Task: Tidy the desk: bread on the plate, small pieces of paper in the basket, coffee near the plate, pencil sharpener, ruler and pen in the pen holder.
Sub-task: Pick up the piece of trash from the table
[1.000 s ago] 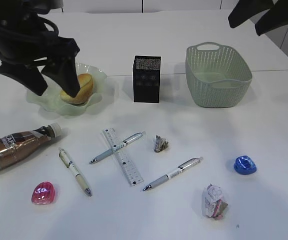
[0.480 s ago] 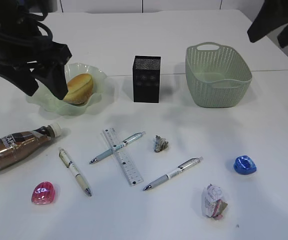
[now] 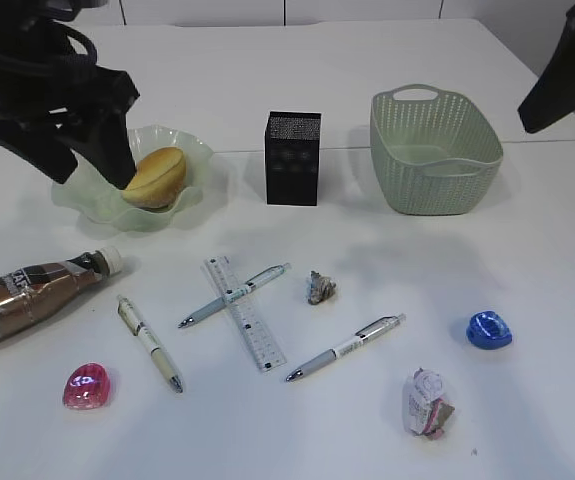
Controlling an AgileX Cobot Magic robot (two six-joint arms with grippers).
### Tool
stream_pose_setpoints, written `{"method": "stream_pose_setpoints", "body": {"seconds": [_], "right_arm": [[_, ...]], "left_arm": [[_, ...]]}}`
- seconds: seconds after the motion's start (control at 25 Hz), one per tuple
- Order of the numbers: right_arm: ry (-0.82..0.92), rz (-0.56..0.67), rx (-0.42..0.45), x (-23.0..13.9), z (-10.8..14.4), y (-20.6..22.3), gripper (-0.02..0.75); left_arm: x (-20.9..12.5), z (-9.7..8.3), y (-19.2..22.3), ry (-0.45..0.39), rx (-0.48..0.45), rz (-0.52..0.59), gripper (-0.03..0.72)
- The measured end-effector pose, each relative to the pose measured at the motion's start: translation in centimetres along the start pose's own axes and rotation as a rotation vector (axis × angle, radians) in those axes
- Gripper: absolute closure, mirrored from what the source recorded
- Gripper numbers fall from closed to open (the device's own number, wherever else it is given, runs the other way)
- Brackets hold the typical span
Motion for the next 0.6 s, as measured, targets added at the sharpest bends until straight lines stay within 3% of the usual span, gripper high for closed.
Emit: {"method": "stream_pose_setpoints", "body": {"seconds": [0.12, 0.6], "right_arm": [[0.0, 0.0, 0.0, 0.0, 0.0, 0.0, 0.179], [0.049, 0.066, 0.044, -6.0, 2.0, 0.3, 0.179]], "left_arm": [[-0.1, -0.3, -0.6, -0.002, -0.015, -0.013, 0.239], [-0.7, -0.8, -4.4, 0.005, -0.049, -0.102, 0.239]]}}
Point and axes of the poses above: a point on each arm's last joint axis where the gripper is mounted, y pointing out along that axis toward the gripper, z along the wrist's bending axis when the last joint is at zero, x = y × z, the point moved 8 cm from there along y, pointing out along that axis toward the gripper, and after that the axes turned 4 degrees about -y, right-handed, at the moved point
